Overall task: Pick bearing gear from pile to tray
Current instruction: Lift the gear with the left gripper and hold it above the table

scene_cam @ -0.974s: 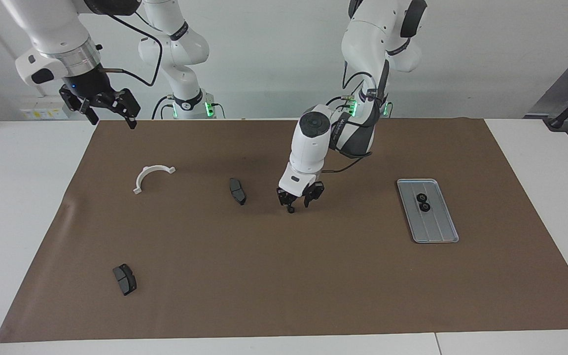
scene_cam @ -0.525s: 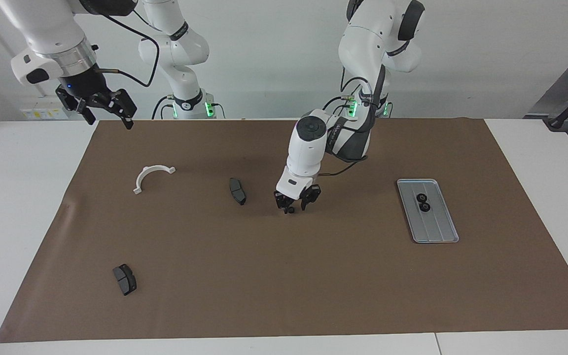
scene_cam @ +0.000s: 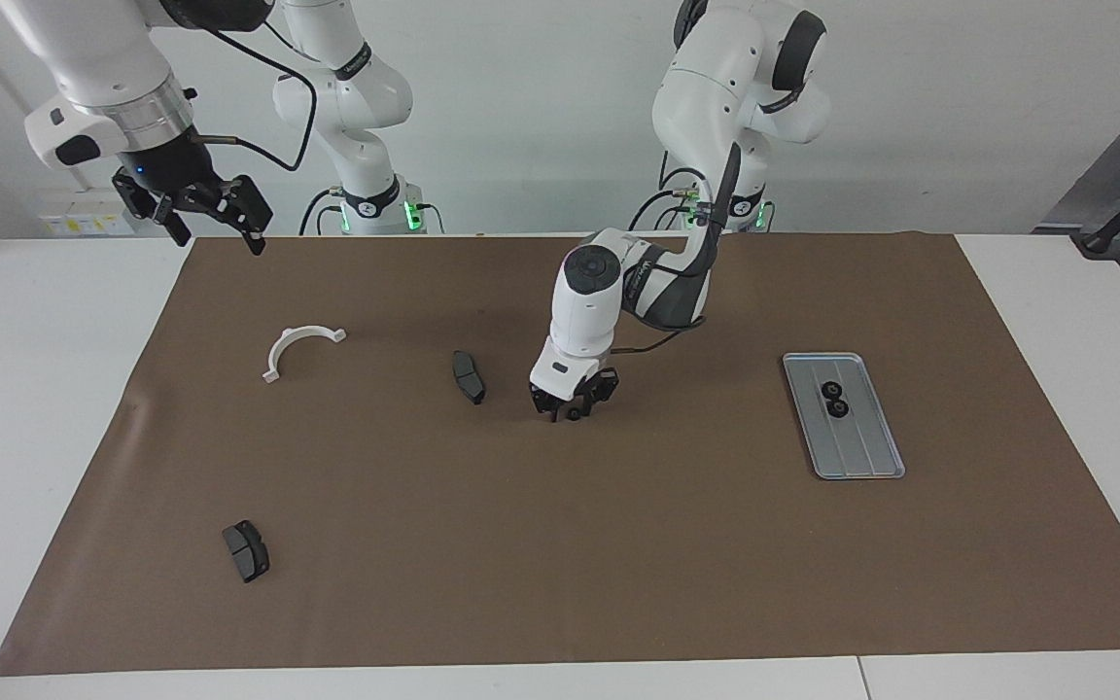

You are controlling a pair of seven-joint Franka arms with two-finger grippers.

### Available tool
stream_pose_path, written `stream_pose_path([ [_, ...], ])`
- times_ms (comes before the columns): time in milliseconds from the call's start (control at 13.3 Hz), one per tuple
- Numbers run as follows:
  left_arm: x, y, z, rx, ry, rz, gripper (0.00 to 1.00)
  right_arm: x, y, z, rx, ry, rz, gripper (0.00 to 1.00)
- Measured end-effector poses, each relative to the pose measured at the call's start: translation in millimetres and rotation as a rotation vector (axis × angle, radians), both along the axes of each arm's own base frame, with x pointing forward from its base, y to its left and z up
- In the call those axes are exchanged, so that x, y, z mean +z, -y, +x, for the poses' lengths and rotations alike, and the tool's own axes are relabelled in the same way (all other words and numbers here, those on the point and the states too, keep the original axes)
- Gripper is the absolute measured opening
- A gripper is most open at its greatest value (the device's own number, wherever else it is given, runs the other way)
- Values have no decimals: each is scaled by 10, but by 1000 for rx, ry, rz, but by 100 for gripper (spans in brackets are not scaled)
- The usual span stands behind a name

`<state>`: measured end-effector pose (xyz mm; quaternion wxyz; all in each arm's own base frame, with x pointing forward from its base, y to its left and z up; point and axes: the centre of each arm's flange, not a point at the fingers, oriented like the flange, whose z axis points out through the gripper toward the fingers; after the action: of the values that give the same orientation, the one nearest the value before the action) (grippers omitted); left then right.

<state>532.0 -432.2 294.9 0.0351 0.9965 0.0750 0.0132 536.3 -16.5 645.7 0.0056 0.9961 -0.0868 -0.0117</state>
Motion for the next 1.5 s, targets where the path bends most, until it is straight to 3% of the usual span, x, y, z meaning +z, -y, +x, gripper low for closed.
stream_pose_path([
  [375,-5,-9,1,1,-1,2,57,0,0,0,0,0,0,100],
  [675,7,-30,4,3,-3,8,47,0,0,0,0,0,0,100],
  [749,12,-42,6,4,-5,12,40,0,0,0,0,0,0,100],
  [1499,18,-54,-7,-10,2,30,26,0,0,0,0,0,0,100],
])
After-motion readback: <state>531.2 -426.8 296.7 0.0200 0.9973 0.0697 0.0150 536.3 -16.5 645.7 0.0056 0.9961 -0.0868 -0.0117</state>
